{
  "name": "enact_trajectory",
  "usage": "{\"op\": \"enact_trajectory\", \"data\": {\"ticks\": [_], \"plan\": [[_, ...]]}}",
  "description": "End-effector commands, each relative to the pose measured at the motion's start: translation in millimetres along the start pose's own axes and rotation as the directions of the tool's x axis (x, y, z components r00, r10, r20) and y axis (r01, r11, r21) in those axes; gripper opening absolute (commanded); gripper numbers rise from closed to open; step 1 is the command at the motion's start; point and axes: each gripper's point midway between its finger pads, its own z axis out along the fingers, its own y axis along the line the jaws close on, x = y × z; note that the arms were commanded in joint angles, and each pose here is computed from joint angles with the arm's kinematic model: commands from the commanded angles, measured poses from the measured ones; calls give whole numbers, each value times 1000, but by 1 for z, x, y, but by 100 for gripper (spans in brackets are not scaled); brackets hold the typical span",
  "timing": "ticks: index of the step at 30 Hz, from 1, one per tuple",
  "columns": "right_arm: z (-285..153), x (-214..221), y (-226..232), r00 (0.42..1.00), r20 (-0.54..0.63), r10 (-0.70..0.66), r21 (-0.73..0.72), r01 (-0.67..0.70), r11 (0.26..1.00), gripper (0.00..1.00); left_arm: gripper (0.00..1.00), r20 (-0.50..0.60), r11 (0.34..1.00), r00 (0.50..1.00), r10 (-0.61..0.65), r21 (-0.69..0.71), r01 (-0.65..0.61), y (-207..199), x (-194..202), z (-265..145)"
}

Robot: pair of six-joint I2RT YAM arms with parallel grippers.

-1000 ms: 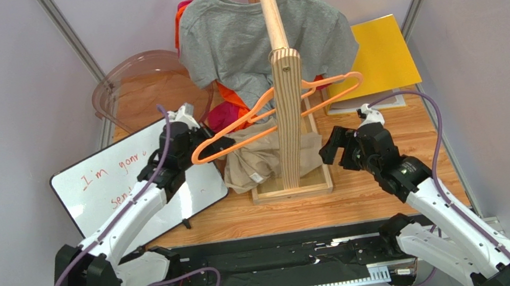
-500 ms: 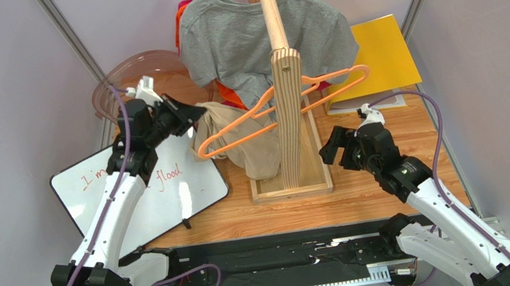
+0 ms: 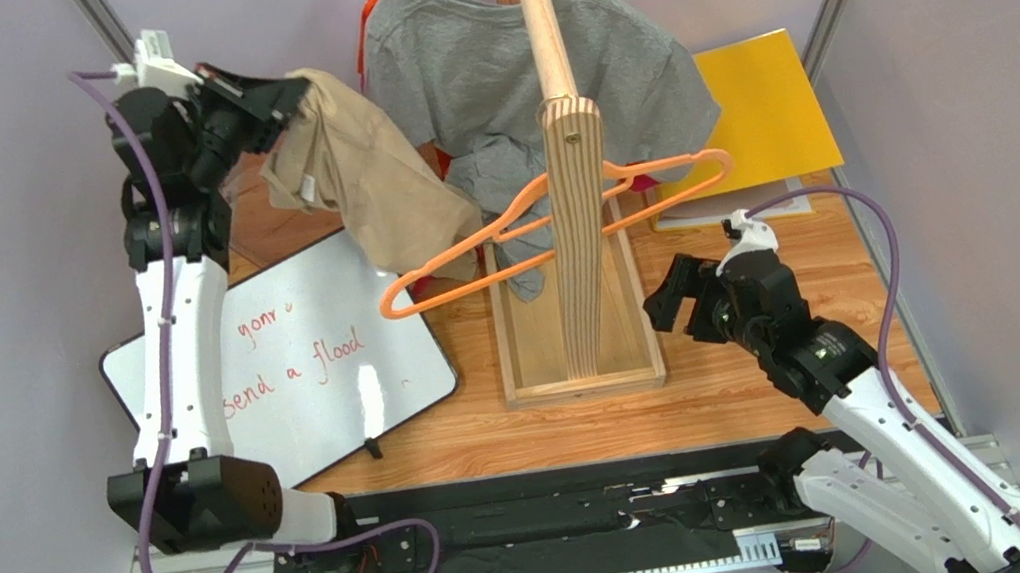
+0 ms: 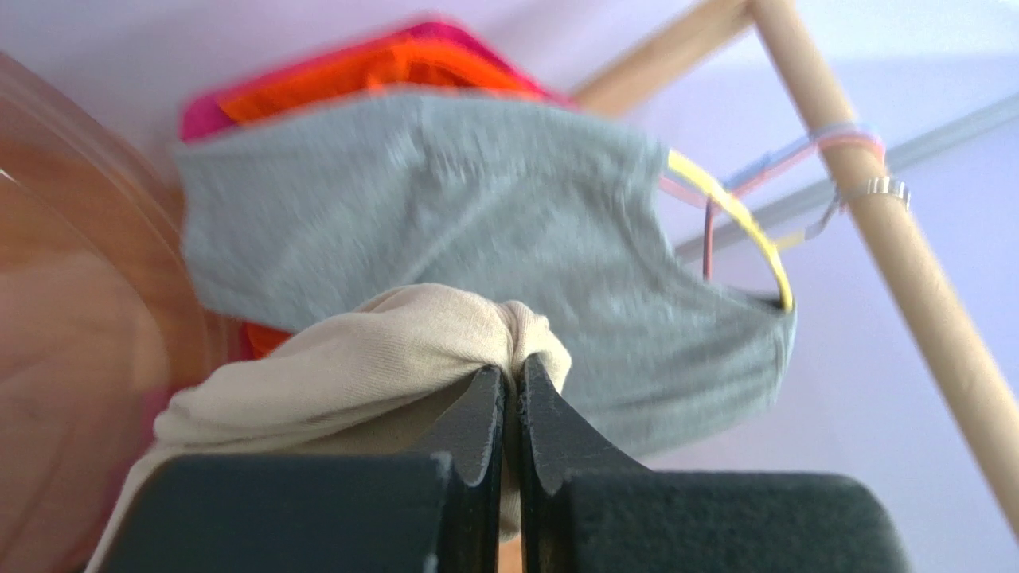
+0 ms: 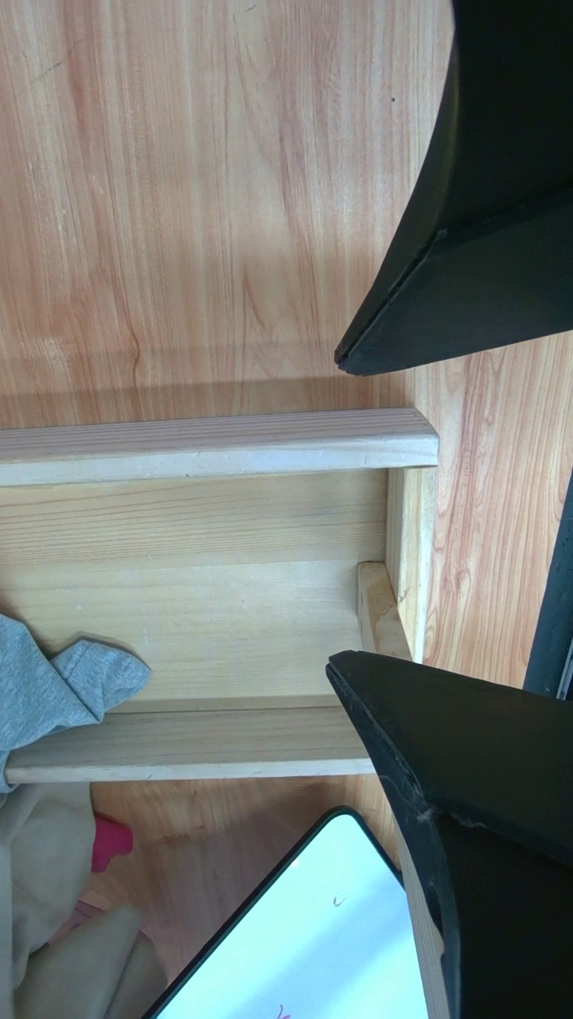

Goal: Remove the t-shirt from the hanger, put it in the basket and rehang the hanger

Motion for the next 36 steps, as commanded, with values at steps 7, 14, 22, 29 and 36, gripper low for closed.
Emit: {"op": "enact_trajectory", "data": {"ticks": [7, 14, 22, 29, 36], "plan": [[-10, -23, 7, 998, 66, -20, -15, 21, 1000, 91, 0, 248, 992, 967, 57, 98, -84, -42, -128, 8], [-12, -24, 4, 998, 64, -23, -2, 23, 1000, 91, 0, 338, 982, 941, 13, 173, -75, -59, -186, 4], [-13, -26, 5, 998, 65, -22, 0, 22, 1000, 91, 0, 360, 976, 933, 14, 197, -91, -50, -195, 16], [-11, -22, 7, 998, 57, -10, -17, 11, 1000, 91, 0, 219, 995, 975, -29, 96, 7, 25, -152, 53], [-15, -20, 9, 998, 57, 4, -37, -2, 999, 91, 0, 54, 992, 998, -39, -114, 45, 92, -68, 84]]}}
